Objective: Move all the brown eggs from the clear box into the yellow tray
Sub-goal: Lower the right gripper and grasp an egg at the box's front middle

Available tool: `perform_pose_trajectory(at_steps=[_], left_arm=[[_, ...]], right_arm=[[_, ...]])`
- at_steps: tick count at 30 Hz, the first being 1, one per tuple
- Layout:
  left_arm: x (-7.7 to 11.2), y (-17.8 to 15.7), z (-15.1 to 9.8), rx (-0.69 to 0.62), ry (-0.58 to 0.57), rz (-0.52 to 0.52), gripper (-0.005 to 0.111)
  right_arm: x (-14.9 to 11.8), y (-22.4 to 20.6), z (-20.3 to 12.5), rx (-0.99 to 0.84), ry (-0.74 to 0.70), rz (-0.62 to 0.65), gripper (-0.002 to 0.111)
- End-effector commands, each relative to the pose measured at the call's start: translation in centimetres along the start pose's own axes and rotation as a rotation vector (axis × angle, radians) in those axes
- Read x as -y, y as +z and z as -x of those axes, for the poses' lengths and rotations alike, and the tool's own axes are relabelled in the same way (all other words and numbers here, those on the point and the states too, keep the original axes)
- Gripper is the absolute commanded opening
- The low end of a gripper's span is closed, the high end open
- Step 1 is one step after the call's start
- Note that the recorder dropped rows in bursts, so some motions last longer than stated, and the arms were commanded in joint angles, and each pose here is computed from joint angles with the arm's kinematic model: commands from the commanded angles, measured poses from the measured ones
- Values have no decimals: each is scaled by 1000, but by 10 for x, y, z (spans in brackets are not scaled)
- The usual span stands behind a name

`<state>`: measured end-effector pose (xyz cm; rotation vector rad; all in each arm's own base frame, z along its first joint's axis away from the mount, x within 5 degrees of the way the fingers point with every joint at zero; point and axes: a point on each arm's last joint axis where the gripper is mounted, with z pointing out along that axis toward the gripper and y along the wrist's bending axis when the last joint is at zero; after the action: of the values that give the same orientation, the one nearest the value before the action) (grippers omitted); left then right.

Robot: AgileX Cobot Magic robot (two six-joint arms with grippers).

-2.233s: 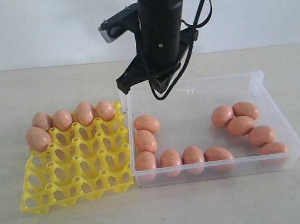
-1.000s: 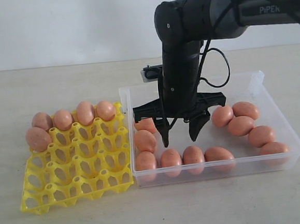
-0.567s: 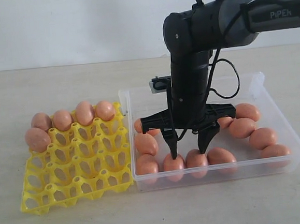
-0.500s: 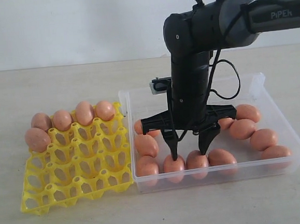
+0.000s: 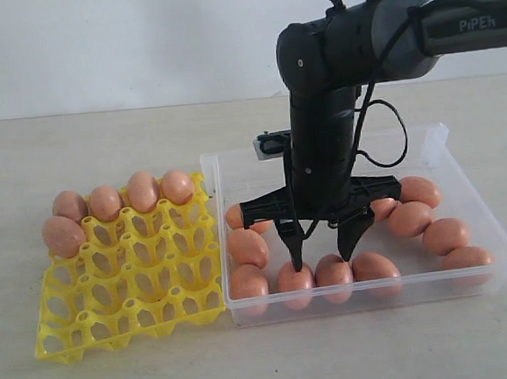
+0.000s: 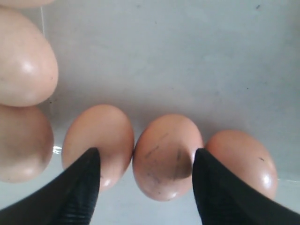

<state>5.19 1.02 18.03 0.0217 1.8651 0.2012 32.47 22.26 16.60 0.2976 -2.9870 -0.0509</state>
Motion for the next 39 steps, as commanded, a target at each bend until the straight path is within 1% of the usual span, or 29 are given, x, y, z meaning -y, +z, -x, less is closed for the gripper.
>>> perform_pose_trajectory(at_steps=[1, 5, 8, 11, 13, 16, 21, 33, 39], left_arm=[[1, 0, 0, 6, -2, -7, 22], [1, 0, 0, 6, -2, -7, 22], [1, 0, 0, 6, -2, -7, 22], [1, 0, 0, 6, -2, -7, 22], [1, 0, 0, 6, -2, -7, 22], [1, 0, 0, 6, -2, -7, 22], [1, 0, 0, 6, -2, -7, 22], [1, 0, 0, 6, -2, -7, 22], [1, 0, 0, 6, -2, -7, 22]], right_arm=[[5, 11, 0, -18, -43, -42, 56], [4, -2, -2, 30, -52, -20, 56], [2, -17, -5, 76, -47, 20, 56], [-7, -27, -10, 72, -22, 122, 56], [-13, -28, -11, 69, -37, 191, 56], [-17, -30, -7, 119, -20, 235, 56], [-15, -26, -4, 119, 38, 213, 56], [-13, -2, 0, 43, 75, 177, 56], [-13, 16, 4, 3, 93, 157, 52]])
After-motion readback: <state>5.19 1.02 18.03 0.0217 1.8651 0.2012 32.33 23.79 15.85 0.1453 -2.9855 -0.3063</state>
